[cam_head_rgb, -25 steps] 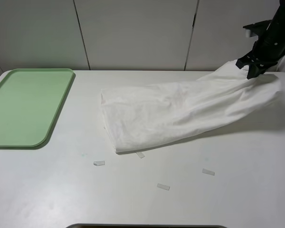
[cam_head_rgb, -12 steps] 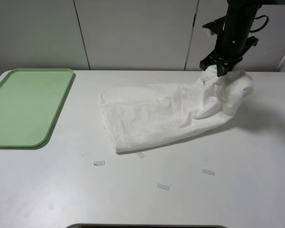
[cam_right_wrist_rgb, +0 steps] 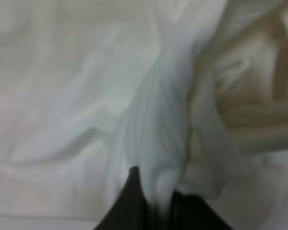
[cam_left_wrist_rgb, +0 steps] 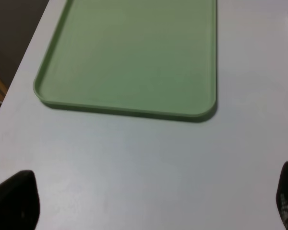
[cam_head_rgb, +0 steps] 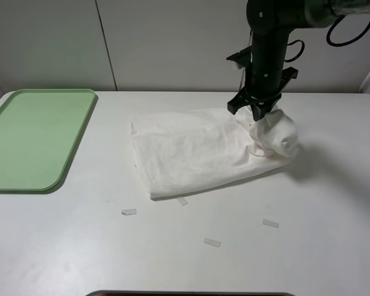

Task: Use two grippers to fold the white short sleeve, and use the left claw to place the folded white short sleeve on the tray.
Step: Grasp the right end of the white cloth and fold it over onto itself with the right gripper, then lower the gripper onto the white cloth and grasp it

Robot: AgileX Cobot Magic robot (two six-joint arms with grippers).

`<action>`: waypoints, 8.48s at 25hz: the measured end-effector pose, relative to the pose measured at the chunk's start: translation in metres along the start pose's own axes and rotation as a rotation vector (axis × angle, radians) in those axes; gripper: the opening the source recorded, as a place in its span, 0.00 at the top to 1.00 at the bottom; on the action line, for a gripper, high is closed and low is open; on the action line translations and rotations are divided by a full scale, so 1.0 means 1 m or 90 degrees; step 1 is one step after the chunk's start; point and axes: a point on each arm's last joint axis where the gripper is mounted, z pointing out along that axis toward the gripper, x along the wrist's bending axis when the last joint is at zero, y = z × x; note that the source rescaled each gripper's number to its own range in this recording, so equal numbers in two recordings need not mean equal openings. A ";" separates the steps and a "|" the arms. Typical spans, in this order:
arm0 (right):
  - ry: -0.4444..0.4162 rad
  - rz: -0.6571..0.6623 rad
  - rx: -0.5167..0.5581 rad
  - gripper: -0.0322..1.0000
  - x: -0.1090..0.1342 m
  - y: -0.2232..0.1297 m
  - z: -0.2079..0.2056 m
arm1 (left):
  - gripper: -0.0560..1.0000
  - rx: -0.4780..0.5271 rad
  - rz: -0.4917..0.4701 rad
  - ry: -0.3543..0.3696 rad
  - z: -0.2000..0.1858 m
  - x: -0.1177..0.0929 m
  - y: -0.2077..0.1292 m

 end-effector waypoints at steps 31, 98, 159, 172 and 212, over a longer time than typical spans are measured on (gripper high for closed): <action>0.060 0.099 -0.125 0.00 -0.021 0.015 -0.072 | 0.02 0.000 0.000 0.000 0.000 0.000 0.000; 0.078 0.101 -0.105 0.00 -0.016 -0.153 -0.132 | 0.02 0.000 0.000 0.000 0.000 0.000 0.000; -0.082 0.283 -0.650 0.00 0.046 -0.429 -0.125 | 0.02 0.000 0.000 0.000 0.000 0.000 0.000; -0.082 0.283 -0.650 0.00 0.046 -0.429 -0.125 | 0.02 -0.001 0.003 0.007 0.000 0.001 0.000; -0.082 0.284 -0.650 0.00 0.046 -0.429 -0.125 | 0.02 0.300 -0.010 -0.195 0.217 -0.105 0.124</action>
